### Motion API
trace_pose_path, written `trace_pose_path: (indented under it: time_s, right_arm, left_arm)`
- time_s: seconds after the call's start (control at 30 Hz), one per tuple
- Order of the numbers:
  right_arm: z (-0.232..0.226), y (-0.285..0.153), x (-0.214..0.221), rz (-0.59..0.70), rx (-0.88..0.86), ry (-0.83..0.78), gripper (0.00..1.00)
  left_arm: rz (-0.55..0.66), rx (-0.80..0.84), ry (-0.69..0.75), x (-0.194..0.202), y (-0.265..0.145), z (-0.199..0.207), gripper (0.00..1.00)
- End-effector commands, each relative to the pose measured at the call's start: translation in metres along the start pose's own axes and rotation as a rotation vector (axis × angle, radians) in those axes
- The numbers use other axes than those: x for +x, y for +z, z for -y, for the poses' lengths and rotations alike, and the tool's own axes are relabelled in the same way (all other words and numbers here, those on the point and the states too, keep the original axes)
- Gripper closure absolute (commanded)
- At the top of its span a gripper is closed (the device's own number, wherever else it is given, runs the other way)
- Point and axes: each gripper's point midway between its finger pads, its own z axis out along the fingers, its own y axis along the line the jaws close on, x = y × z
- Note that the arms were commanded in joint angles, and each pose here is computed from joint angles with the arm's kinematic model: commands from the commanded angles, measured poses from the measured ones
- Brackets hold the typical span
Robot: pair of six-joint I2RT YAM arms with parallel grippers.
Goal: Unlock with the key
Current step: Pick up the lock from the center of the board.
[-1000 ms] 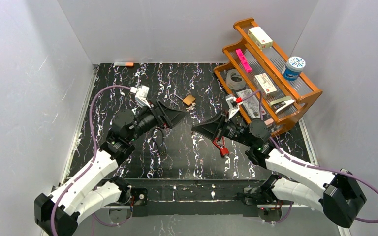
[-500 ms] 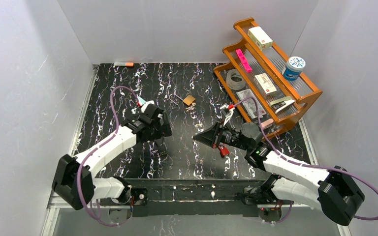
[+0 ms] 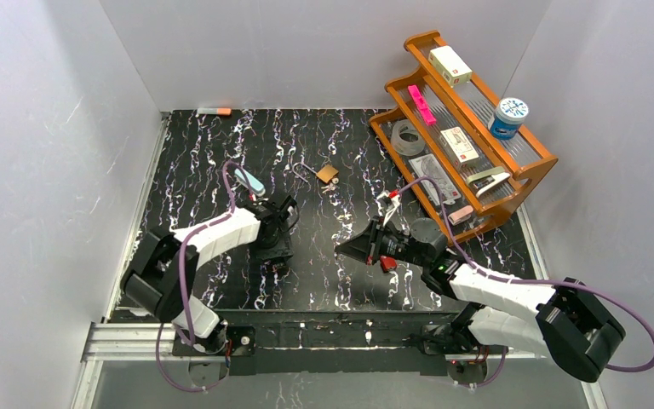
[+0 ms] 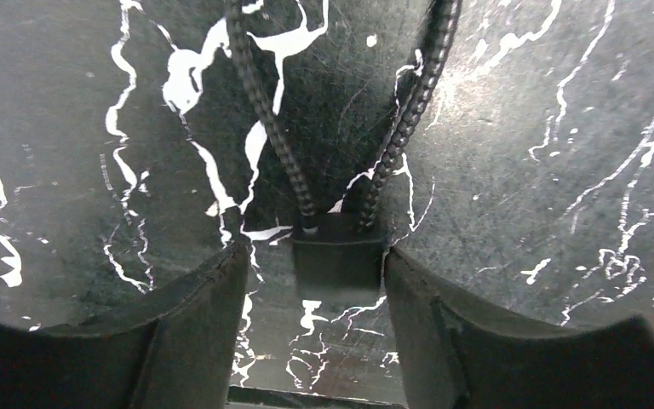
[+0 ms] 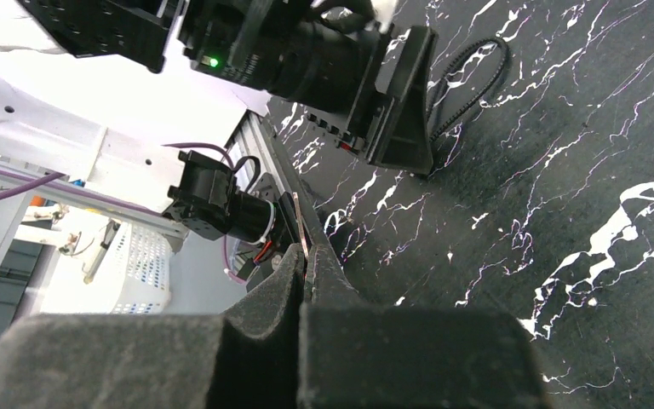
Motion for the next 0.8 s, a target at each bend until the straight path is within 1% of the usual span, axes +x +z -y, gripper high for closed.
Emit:
trace_pose_path:
  time_s: [0.0,0.1,0.17,0.3,0.37,0.43,0.6,0.77]
  right_arm:
    - [-0.010,0.000,-0.006,0.030,-0.048,-0.031,0.99]
    - [-0.010,-0.001,-0.004,0.024,-0.049,-0.030,0.99]
    - [-0.011,-0.002,-0.004,0.024,-0.051,-0.031,0.99]
    - [-0.011,-0.005,-0.005,0.032,-0.044,-0.037,0.99]
    - [-0.012,-0.005,-0.006,0.034,-0.046,-0.037,0.99]
    - [-0.015,-0.007,-0.006,0.034,-0.055,-0.036,0.99]
    - [-0.020,-0.012,-0.003,0.028,-0.075,-0.015,0.99]
    - [-0.035,-0.016,-0.004,0.014,-0.126,0.009,0.99]
  left_arm:
    - [-0.043,-0.003,-0.018,0.008,0.010,0.004,0.47]
    - [-0.041,0.002,-0.039,0.007,0.012,0.009,0.56]
    - [-0.047,0.003,-0.049,0.009,0.012,0.009,0.64]
    - [-0.058,0.014,-0.054,0.012,0.013,0.011,0.84]
    - [-0.063,0.044,-0.053,0.010,0.007,0.018,0.93]
    - [-0.069,0.088,-0.057,0.005,-0.006,0.028,0.99]
    - [-0.063,0.209,-0.070,-0.012,-0.056,0.051,1.00]
    - [-0.108,0.334,-0.107,-0.014,-0.108,0.068,1.00]
